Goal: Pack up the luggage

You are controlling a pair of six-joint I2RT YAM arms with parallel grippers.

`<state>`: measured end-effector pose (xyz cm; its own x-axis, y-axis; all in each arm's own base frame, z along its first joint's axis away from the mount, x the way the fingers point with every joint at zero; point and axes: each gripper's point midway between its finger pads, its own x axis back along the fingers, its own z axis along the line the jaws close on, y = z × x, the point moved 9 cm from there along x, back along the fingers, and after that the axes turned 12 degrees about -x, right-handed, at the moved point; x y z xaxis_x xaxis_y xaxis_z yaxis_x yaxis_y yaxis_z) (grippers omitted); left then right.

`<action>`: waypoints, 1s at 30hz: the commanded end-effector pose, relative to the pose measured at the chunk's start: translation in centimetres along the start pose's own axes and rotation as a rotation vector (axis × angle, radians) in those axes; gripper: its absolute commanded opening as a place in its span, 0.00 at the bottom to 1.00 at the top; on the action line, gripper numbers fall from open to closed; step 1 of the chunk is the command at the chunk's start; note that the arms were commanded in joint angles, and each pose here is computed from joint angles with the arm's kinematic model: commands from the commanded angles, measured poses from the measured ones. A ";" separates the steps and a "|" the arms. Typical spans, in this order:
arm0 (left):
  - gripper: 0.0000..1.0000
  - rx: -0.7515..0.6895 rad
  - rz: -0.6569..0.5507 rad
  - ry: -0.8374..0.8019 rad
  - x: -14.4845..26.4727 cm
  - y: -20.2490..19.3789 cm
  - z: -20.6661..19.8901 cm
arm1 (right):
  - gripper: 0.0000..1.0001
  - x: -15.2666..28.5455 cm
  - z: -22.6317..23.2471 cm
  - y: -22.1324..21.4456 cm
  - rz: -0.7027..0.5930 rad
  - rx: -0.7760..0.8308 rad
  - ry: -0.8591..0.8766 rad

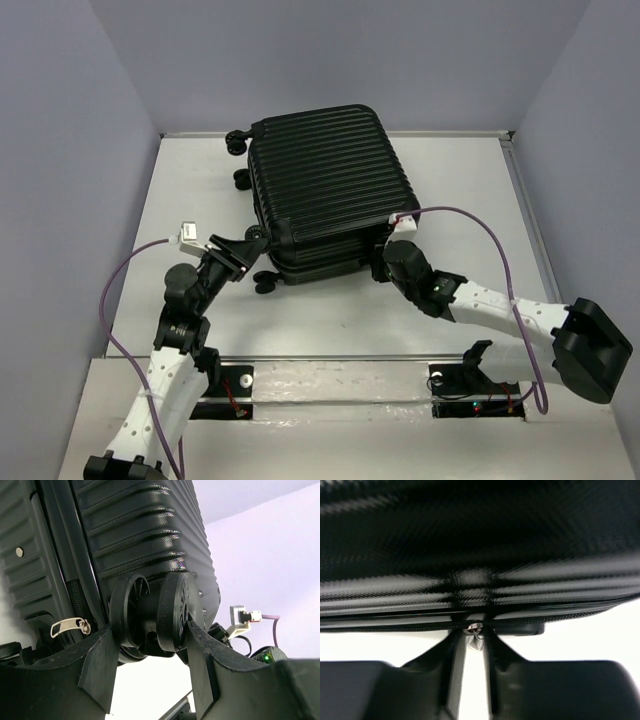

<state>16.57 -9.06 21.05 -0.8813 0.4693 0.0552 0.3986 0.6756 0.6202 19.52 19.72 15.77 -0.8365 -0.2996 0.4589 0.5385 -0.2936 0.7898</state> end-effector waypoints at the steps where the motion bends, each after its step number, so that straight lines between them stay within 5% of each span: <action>1: 0.06 -0.100 0.031 -0.046 0.4 -0.3 -0.6 | 0.07 -0.3 1.5 2.0 -0.130 -0.077 0.063; 8: 0.06 -0.086 0.040 -0.085 0.2 -0.7 -1.3 | 0.07 -1.5 5.4 -1.6 0.005 -0.043 0.273; 13: 0.06 -0.073 0.044 -0.132 0.0 -0.7 -3.4 | 0.07 0.2 16.8 -11.2 0.238 0.133 0.530; 15: 0.06 -0.071 0.053 -0.157 0.1 -0.9 -4.3 | 0.07 0.0 19.2 -11.8 0.256 0.143 0.575; 23: 0.06 -0.041 0.058 -0.183 0.1 -1.2 -4.7 | 0.07 3.9 12.5 -4.1 0.048 0.011 0.545; 30: 0.06 -0.018 0.062 -0.261 -2.0 -1.5 -8.4 | 0.07 1.6 9.9 -0.9 0.020 -0.003 0.685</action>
<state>14.51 -13.85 21.14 -0.7617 0.6427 0.0825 0.5513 0.5759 0.6036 15.07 27.53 17.07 -0.6728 -0.6813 0.2885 0.5735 -0.2338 0.7852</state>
